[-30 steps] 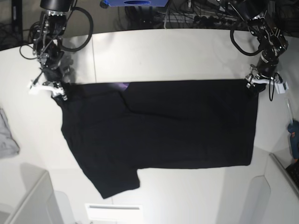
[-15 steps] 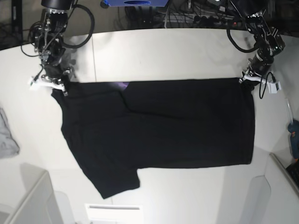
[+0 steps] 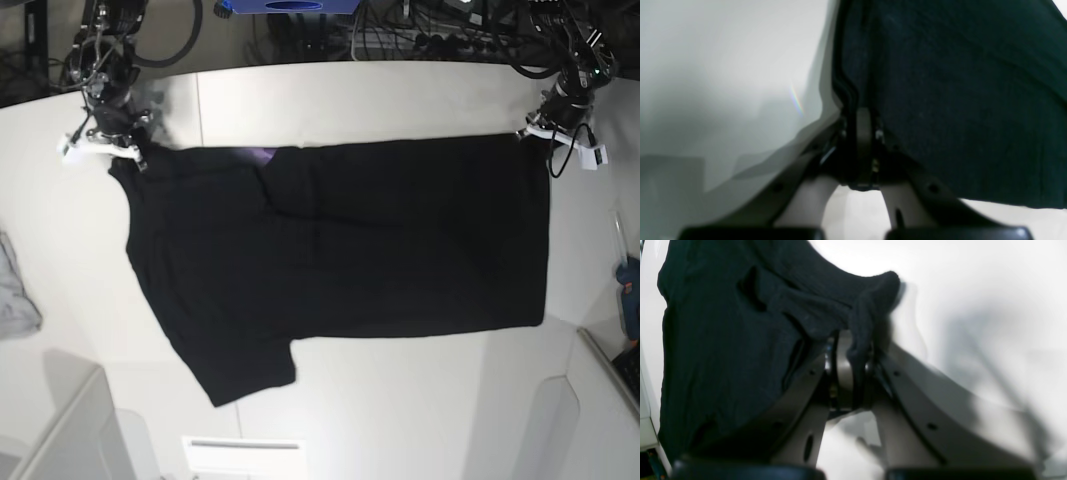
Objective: Fold the T-shirt properly
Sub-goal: 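Drag the folded shirt toward the robot with both grippers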
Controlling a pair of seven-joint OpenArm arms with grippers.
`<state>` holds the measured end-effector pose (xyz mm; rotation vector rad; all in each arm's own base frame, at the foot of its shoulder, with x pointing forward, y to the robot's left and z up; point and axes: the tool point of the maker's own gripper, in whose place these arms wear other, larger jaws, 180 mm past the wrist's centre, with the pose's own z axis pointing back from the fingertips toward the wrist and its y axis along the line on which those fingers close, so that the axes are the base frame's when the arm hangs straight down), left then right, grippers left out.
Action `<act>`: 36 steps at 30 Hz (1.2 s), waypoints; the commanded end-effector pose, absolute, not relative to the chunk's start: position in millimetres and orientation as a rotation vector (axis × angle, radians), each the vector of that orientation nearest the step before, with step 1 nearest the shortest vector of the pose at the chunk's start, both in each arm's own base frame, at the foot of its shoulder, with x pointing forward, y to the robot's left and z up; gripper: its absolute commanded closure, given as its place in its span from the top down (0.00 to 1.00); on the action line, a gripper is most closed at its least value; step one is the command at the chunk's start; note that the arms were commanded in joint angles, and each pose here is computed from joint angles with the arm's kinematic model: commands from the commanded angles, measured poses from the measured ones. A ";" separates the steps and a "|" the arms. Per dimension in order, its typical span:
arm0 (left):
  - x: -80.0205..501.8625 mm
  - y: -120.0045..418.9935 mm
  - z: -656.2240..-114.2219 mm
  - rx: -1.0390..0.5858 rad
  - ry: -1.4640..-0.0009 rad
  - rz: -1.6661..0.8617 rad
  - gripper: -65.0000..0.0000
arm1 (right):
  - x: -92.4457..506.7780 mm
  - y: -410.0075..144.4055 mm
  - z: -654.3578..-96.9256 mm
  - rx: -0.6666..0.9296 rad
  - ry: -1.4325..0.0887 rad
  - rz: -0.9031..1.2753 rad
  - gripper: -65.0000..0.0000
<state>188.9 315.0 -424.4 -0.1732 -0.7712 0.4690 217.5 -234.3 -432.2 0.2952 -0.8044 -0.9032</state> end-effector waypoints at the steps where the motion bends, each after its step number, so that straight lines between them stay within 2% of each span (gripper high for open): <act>1: 185.1 319.0 -420.2 -0.153 -0.764 0.447 0.00 | 220.9 -239.5 -420.9 0.291 -0.845 -0.891 0.00; 11: 153.7 324.1 -420.9 -0.116 -0.706 0.410 0.00 | 186.2 -258.8 -409.0 0.221 -0.851 -0.899 0.00; 26: 119.4 322.2 -415.1 -0.078 -0.655 0.365 0.00 | 138.0 -249.3 -411.7 0.189 -0.778 -0.894 0.00; 36: 107.7 323.3 -418.8 -0.068 -0.625 0.363 0.00 | 128.2 -248.7 -415.0 0.178 -0.756 -0.897 0.00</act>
